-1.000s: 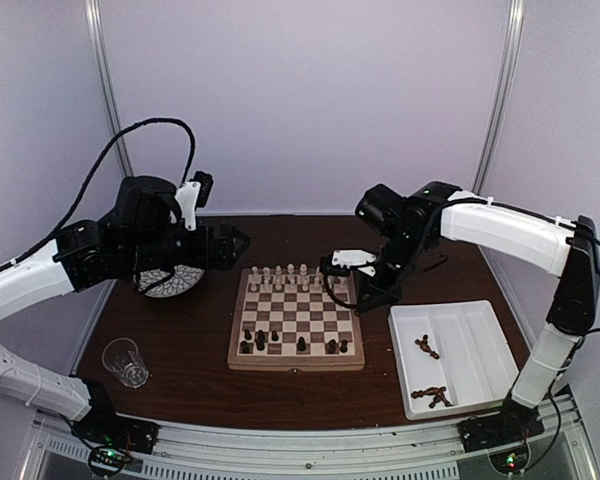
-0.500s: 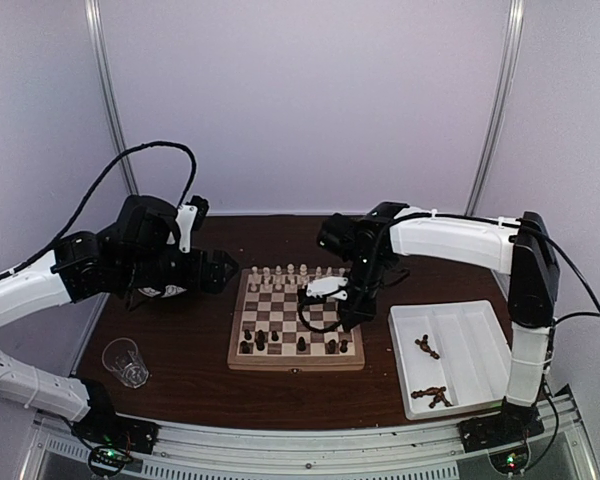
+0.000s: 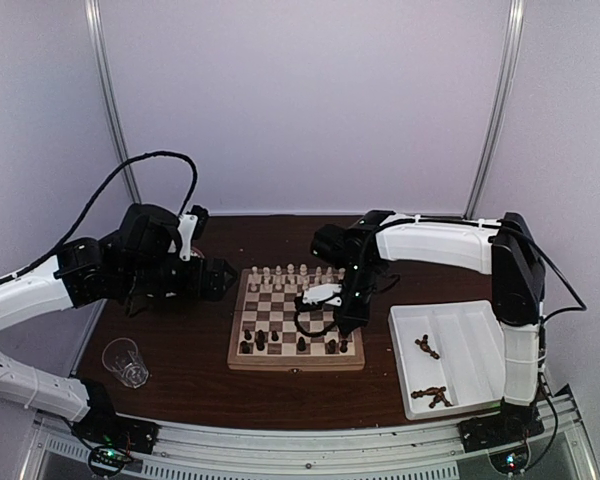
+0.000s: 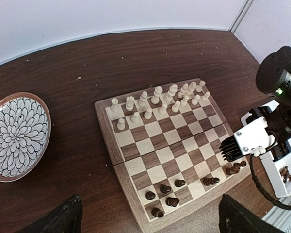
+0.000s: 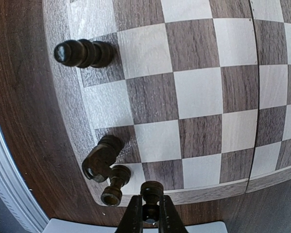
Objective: Set up the chess pieces on the board
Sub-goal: Place the pawn at a7.
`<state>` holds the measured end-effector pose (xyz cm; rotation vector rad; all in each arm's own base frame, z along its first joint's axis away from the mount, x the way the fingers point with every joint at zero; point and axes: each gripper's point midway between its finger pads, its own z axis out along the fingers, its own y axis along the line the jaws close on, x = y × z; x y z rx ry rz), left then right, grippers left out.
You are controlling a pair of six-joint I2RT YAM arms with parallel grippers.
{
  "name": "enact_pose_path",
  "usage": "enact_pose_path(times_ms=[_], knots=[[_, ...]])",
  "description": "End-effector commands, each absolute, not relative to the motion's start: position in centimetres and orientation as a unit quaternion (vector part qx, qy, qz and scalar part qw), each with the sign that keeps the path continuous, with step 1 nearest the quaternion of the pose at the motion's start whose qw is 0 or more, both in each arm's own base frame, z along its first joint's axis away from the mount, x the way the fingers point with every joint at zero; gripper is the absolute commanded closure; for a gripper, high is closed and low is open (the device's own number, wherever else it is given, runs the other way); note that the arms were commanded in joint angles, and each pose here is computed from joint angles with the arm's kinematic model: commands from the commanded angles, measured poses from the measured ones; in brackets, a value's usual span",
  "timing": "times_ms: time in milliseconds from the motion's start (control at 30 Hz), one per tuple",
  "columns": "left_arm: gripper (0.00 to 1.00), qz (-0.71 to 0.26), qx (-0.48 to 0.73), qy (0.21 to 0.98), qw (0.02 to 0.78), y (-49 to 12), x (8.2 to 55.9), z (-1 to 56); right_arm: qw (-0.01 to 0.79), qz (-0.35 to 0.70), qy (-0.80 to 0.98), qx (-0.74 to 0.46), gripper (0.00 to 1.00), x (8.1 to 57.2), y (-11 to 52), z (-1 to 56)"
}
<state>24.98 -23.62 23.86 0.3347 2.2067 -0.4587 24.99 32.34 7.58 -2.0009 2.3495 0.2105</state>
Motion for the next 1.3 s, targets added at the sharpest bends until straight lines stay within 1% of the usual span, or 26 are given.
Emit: enact_pose_path(times_ms=[0,300,533,600,700,733,867,1100,1267], knots=[[0.02,-0.207,0.128,0.874,0.42,-24.5,25.1,24.2,0.03,0.058,0.76,-0.646,0.98,25.6,32.9,7.3],[0.02,-0.205,0.128,0.875,0.42,-24.5,25.1,24.0,0.026,0.047,0.762,-0.645,0.98,25.8,32.6,6.7],[0.02,-0.207,0.129,0.877,0.413,-24.8,25.2,23.5,0.022,0.046,0.763,-0.645,0.93,25.8,32.6,6.4],[0.02,-0.207,0.129,0.878,0.412,-24.9,25.2,23.4,0.023,0.044,0.763,-0.644,0.91,25.8,32.6,6.4],[0.02,-0.207,0.129,0.879,0.411,-24.9,25.2,23.3,0.026,0.047,0.765,-0.642,0.83,25.8,32.6,6.8],[0.02,-0.207,0.129,0.879,0.41,-24.9,25.1,23.2,0.026,0.049,0.765,-0.642,0.81,25.7,32.6,7.1],[0.02,-0.207,0.129,0.879,0.409,-25.0,25.2,23.1,0.038,0.056,0.767,-0.638,0.79,25.7,32.9,8.3],[0.03,-0.211,0.129,0.879,0.407,-25.3,25.3,23.1,0.063,0.054,0.769,-0.634,0.79,26.1,32.8,10.8],[0.02,-0.237,0.142,0.865,0.419,-26.0,25.1,24.1,0.104,0.05,0.781,-0.614,0.79,26.9,30.3,14.5]])
